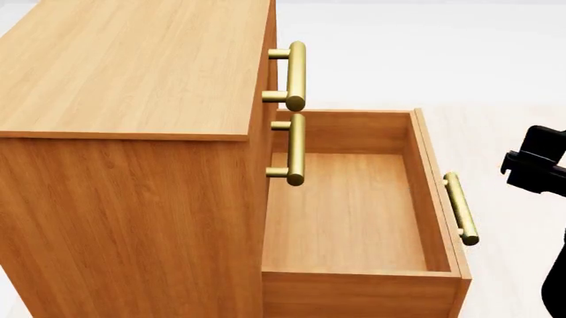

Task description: Put the bowl in the bottom drawer of the cabinet and close it.

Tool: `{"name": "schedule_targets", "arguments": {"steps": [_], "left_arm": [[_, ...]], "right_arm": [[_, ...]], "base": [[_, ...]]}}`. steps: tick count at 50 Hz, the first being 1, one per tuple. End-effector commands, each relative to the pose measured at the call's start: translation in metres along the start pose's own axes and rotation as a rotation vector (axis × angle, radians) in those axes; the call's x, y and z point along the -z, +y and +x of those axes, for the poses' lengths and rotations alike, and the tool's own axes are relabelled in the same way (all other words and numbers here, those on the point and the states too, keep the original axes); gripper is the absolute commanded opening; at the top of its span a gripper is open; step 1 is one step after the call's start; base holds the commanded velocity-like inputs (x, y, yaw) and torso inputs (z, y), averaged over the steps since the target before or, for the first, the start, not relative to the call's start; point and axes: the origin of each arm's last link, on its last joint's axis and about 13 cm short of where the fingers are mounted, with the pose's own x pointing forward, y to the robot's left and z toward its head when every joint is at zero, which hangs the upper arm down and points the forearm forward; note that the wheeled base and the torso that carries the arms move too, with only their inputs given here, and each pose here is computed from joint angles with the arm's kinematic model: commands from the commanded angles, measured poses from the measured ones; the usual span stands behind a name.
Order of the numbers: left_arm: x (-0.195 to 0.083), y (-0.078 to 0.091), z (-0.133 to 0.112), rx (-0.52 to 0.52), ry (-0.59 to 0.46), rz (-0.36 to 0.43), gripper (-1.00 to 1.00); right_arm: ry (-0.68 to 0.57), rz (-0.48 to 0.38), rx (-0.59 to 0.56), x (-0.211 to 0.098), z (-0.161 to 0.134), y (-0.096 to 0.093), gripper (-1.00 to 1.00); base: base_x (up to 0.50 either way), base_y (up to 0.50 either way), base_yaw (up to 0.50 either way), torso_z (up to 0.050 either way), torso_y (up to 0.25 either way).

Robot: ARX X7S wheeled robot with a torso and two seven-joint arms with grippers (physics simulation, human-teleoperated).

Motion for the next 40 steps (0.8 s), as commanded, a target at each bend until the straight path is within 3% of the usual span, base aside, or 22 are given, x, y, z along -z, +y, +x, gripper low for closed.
{"name": "schedule_targets", "arguments": {"steps": [1, 6, 16, 22, 25, 40], "left_arm": [[0.009, 0.001, -0.001, -0.001, 0.000, -0.003, 1.00], [-0.002, 0.000, -0.001, 0.001, -0.002, -0.001, 1.00], [0.008, 0.001, -0.002, -0.001, -0.002, -0.005, 1.00], [0.009, 0.001, -0.001, -0.001, -0.003, -0.002, 1.00], [0.009, 0.001, -0.001, -0.002, -0.003, -0.001, 1.00], [0.010, 0.001, -0.001, -0.004, -0.006, -0.005, 1.00]], "right_arm": [[0.013, 0.060, 0.137, 0.000, 0.002, -0.010, 1.00], [0.006, 0.055, 0.197, 0.003, 0.004, -0.011, 1.00], [0.005, 0.057, 0.281, 0.006, 0.008, -0.015, 1.00], [0.025, 0.057, 0.386, 0.009, 0.014, -0.022, 1.00], [0.048, 0.098, 0.411, 0.010, 0.015, -0.026, 1.00], [0.023, 0.075, 0.530, 0.014, 0.024, -0.045, 1.00]], "base": [[0.00, 0.00, 0.00, 0.000, 0.000], [0.00, 0.00, 0.00, 0.000, 0.000], [0.00, 0.00, 0.00, 0.000, 0.000], [0.00, 0.00, 0.00, 0.000, 0.000], [0.00, 0.00, 0.00, 0.000, 0.000], [0.00, 0.00, 0.00, 0.000, 0.000]]}}
